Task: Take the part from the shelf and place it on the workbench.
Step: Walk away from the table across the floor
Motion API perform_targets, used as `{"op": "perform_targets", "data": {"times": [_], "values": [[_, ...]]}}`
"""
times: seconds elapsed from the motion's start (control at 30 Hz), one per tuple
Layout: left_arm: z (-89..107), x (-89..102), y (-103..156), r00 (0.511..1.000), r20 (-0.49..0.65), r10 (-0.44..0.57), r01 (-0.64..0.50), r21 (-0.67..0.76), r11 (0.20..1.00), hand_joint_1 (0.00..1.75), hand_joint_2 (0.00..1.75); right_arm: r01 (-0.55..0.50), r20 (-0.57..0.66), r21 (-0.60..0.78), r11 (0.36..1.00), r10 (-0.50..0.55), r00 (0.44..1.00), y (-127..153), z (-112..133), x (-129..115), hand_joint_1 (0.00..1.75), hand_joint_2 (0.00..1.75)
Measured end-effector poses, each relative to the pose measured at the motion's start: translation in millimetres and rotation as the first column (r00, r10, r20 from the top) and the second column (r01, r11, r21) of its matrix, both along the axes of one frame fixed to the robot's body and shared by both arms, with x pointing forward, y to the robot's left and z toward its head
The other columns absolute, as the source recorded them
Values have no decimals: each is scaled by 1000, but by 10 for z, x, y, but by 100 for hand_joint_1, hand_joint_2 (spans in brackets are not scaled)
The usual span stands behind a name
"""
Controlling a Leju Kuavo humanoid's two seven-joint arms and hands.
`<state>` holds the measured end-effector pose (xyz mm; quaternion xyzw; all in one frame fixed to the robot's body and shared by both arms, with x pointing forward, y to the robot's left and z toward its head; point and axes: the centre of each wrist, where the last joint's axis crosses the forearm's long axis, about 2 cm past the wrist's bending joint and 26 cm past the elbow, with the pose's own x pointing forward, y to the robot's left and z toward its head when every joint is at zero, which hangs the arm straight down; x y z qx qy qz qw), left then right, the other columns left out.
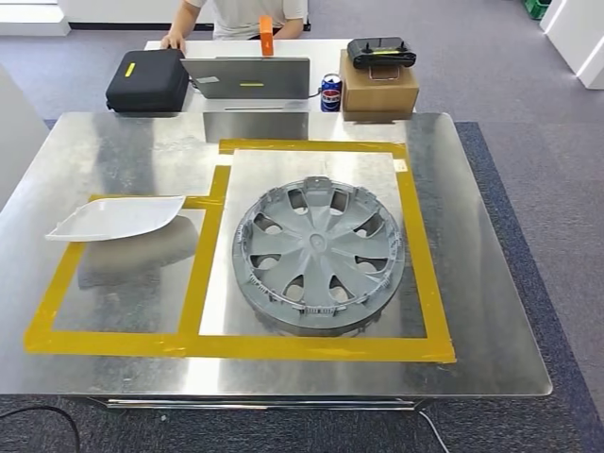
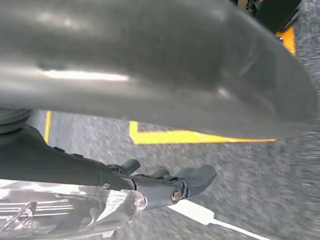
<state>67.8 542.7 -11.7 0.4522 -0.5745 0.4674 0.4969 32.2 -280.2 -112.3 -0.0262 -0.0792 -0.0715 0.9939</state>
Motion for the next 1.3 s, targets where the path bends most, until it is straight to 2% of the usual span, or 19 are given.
{"op": "perform_targets", "data": {"times": [0.17,0.23,0.3,0.37,0.47,0.5,0.6,0.63,0.77,0.9,0.93,1.0,1.13,1.23,1.3], "values": [[-233,85,-487,967,-237,-94,85,-45,995,0,0,99,-19,11,995,-99,995,-144,-3,-33,0,0],[-312,140,-662,938,-317,-144,131,-62,989,0,0,108,-29,4,994,-108,994,-196,-2,-27,0,0],[-416,191,-865,887,-411,-213,193,-89,977,0,0,101,-45,-8,995,-102,994,-251,-1,-34,0,0],[-546,204,-1128,815,-485,-317,282,-144,948,0,0,92,-55,-18,996,-93,994,-291,0,-46,0,0],[-712,196,-1558,711,-511,-483,404,-265,875,0,0,86,-59,-25,996,-87,994,-327,-1,-77,0,0],[-764,178,-1715,652,-523,-548,448,-317,836,0,0,86,-60,-24,996,-88,994,-337,-2,-100,0,0],[-887,67,-2212,427,-533,-731,549,-489,678,0,0,88,-69,-19,996,-89,994,-372,-5,-167,0,0],[-907,40,-2347,375,-513,-772,562,-536,630,0,0,85,-72,-20,996,-86,994,-388,-5,-183,0,0],[-947,-39,-2678,261,-363,-895,554,-703,447,0,0,43,-91,-31,999,-46,995,-474,-2,-227,0,0],[-971,-187,-2802,117,-325,-938,524,-782,337,0,0,8,-106,-38,999,-12,994,-506,-3,-304,0,0],[-972,-197,-2817,100,-316,-943,523,-790,320,0,0,2,-108,-40,999,-6,994,-515,-2,-307,0,0],[-975,-210,-2836,102,-290,-952,518,-801,300,0,0,-12,-108,-47,999,7,994,-535,0,-290,0,0],[-983,-252,-2845,167,-220,-961,500,-822,275,0,0,-48,-98,-64,997,42,994,-503,-2,-265,0,0],[-989,-254,-2752,198,-190,-962,487,-833,264,0,0,-74,-46,-74,994,71,996,-359,-3,-145,0,0],[-993,-251,-2649,242,-163,-956,487,-832,265,0,0,-82,-24,-66,994,81,996,-221,-2,-71,0,0]]}}
